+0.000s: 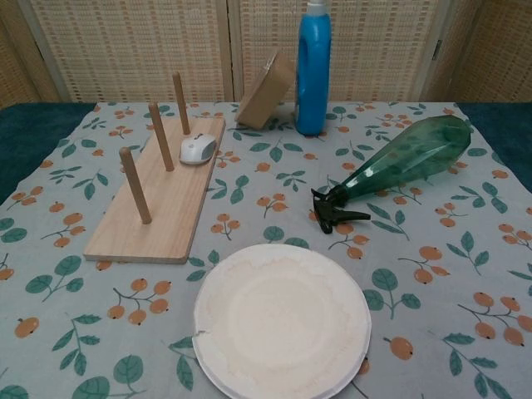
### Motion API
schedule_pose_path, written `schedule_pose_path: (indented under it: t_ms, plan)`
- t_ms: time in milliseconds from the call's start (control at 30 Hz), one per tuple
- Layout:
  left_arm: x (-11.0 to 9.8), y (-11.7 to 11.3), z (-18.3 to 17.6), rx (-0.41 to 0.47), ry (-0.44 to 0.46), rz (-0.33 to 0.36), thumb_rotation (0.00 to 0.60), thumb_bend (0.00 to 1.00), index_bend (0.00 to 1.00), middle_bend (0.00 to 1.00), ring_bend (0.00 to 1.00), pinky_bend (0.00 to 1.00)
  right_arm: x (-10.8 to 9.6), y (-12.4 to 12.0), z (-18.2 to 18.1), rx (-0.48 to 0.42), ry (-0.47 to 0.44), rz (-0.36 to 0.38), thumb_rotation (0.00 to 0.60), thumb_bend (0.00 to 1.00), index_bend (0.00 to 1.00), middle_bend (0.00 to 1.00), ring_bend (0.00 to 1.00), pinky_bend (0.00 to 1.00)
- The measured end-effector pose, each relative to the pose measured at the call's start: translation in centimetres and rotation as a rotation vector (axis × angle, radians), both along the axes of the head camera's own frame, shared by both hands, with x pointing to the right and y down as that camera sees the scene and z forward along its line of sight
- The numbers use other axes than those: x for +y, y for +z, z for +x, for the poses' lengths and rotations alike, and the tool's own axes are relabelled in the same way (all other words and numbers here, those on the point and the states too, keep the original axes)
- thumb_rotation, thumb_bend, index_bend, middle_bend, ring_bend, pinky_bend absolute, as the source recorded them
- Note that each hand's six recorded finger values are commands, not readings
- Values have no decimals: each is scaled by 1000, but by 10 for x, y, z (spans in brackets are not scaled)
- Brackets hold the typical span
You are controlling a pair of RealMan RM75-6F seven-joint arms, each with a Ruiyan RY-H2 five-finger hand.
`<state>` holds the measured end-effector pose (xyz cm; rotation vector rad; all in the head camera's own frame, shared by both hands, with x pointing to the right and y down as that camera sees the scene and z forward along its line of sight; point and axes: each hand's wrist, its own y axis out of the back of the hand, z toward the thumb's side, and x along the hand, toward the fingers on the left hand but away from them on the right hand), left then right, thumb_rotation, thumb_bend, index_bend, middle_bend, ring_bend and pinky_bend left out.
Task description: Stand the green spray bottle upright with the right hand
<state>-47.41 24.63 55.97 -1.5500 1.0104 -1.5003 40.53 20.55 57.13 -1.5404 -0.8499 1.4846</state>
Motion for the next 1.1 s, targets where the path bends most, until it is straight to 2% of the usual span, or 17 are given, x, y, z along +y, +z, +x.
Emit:
schedule_pose_path:
  t_ms: [400, 633, 867, 1000, 1100]
  plan:
    - [1, -2, -2, 12, -1, 0, 600, 246, 0, 0, 0, 0, -8, -3, -10, 20, -26, -4, 600, 0, 0, 0, 0, 0]
    - [0, 0, 0, 20, -1, -6, 600, 246, 0, 0, 0, 0, -18, 2, -5, 46, -70, 37, 600, 0, 5, 0, 0, 0]
    - [0, -4, 8, 43, 23, 3, 600, 246, 0, 0, 0, 0, -44, 13, 3, 69, -158, 58, 600, 0, 74, 5, 0, 0]
    - [1, -4, 9, 42, 28, 0, 600, 246, 0, 0, 0, 0, -63, 17, -6, 44, -208, 74, 600, 0, 129, 59, 0, 0]
    - [2, -4, 12, 48, 37, -1, 600, 246, 0, 0, 0, 0, -78, 23, -18, -21, -229, 77, 600, 0, 238, 178, 0, 14]
